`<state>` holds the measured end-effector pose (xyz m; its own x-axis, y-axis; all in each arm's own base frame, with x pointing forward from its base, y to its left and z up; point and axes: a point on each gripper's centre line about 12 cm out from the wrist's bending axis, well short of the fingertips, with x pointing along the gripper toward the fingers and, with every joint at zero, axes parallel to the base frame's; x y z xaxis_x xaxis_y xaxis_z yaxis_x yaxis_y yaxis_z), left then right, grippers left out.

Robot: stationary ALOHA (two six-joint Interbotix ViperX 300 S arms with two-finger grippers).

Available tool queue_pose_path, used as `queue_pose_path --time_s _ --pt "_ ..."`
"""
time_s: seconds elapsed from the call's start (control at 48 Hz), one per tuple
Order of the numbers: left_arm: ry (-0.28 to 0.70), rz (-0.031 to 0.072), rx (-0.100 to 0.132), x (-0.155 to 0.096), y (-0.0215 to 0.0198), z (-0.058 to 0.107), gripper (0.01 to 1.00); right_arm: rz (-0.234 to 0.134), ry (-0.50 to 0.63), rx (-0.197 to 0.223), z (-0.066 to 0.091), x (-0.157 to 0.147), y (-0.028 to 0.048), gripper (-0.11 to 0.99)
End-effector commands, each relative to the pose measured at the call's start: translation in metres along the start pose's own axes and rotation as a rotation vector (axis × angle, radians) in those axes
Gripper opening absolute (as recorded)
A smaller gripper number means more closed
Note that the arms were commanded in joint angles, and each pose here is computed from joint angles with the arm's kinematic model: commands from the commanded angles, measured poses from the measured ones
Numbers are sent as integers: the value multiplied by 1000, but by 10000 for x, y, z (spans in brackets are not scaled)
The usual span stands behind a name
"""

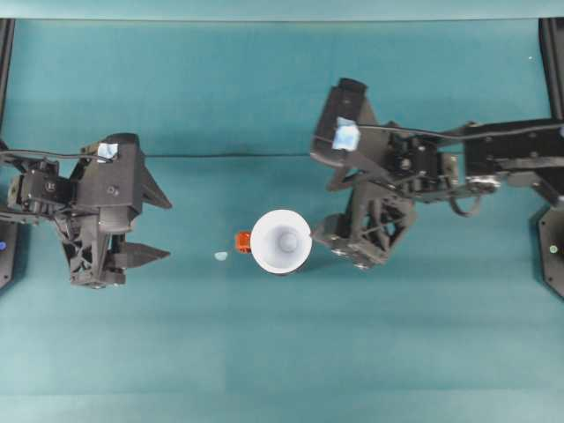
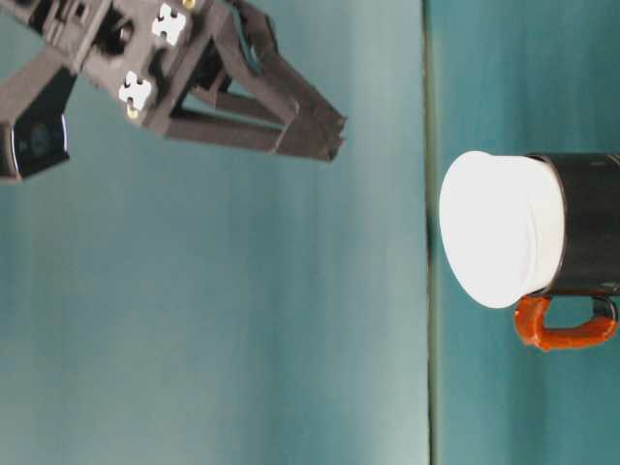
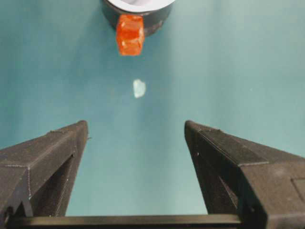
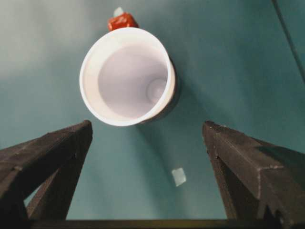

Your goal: Put the paper cup into the moved red handle cup holder.

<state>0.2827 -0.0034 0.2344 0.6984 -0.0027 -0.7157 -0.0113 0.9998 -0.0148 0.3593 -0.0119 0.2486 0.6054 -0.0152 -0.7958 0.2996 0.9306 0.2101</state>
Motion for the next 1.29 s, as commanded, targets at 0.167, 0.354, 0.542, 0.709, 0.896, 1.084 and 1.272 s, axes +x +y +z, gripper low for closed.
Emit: queue_pose_path --time_s 0.167,0.354,0.542,0.709,0.896,1.084,1.272 --pt "-28 -1 2 -47 -5 66 887 59 -166 -53 29 -480 39 763" --pt "-26 -1 2 -45 -5 60 887 79 -226 -58 -29 -545 17 763" --pt "-26 -1 2 -45 -5 60 889 89 -260 -55 -77 -594 -6 763" --pt "-26 -1 2 -45 -5 60 887 94 -263 -59 -98 -600 7 763" --pt "-26 -1 2 -45 -5 60 887 94 -255 -61 -102 -571 16 763" --pt "-26 -1 2 -45 -5 60 887 95 -255 -63 -104 -571 20 763" --pt "-26 -2 3 -45 -9 60 887 96 -249 -65 -111 -565 28 763"
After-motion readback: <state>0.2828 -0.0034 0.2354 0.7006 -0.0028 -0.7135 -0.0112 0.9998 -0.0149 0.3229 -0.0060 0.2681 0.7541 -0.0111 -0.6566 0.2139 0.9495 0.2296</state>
